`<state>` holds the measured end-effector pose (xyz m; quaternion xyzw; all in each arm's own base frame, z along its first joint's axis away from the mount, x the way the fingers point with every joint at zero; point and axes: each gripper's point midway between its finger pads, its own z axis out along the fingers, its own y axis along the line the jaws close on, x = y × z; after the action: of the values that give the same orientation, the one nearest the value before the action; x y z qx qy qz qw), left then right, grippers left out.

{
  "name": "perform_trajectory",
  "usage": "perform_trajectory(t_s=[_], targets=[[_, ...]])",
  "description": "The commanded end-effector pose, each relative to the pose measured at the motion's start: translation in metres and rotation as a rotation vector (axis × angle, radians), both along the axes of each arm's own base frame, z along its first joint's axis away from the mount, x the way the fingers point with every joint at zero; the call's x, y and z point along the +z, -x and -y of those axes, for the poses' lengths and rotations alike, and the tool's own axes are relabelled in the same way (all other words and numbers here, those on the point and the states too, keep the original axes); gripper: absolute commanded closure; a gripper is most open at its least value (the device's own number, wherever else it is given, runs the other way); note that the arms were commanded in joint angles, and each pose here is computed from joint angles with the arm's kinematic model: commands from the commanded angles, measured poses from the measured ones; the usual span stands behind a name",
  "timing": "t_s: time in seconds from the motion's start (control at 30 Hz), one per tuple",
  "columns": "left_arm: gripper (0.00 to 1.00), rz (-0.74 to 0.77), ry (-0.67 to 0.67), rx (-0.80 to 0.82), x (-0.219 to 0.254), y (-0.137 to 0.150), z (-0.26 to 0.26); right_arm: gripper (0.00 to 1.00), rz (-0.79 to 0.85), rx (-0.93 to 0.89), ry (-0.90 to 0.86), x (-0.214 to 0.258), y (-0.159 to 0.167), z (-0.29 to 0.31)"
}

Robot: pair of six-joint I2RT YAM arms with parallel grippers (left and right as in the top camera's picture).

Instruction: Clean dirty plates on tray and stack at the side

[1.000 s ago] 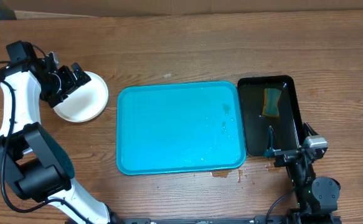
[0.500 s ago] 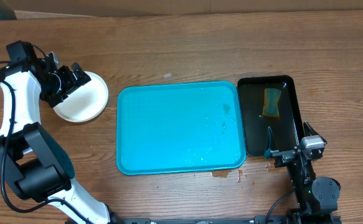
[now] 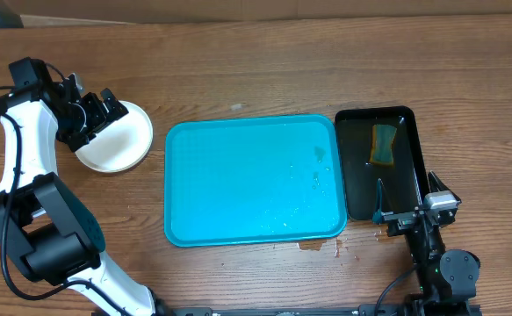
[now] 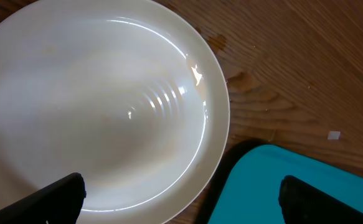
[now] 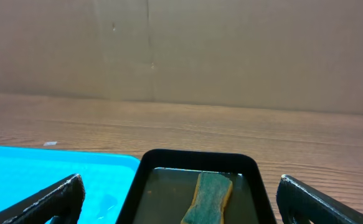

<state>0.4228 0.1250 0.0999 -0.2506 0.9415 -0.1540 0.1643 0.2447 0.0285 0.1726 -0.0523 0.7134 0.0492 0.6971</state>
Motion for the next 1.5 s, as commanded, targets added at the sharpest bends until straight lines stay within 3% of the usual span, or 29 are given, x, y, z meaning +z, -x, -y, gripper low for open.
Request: perform_trajectory(t_s=[0.0, 0.3, 0.57, 0.8, 1.0, 1.2, 1.47], targets=[[0.00, 0.000, -0.007, -0.019, -0.002, 0.001, 0.000, 0.00, 0.006, -0.002, 0.004, -0.002, 0.000, 0.001], [0.00, 0.022, -0.017, -0.033, 0.009, 0.000, 0.006, 0.00, 0.006, -0.002, 0.004, -0.002, 0.000, 0.001], [0.00, 0.305, -0.123, -0.155, 0.132, 0.005, 0.065, 0.00, 0.006, -0.002, 0.004, -0.002, 0.000, 0.001], [0.00, 0.601, -0.197, -0.262, 0.245, 0.053, 0.122, 0.00, 0.006, -0.002, 0.004, -0.002, 0.000, 0.001], [0.00, 0.771, -0.222, -0.320, 0.298, 0.100, 0.152, 0.00, 0.006, -0.002, 0.004, -0.002, 0.000, 0.001], [0.00, 0.815, -0.217, -0.355, 0.291, 0.145, 0.167, 0.00, 0.006, -0.002, 0.004, -0.002, 0.000, 0.001], [0.00, 0.714, -0.190, -0.361, 0.193, 0.200, 0.171, 0.00, 0.006, -0.002, 0.004, -0.002, 0.000, 0.001]])
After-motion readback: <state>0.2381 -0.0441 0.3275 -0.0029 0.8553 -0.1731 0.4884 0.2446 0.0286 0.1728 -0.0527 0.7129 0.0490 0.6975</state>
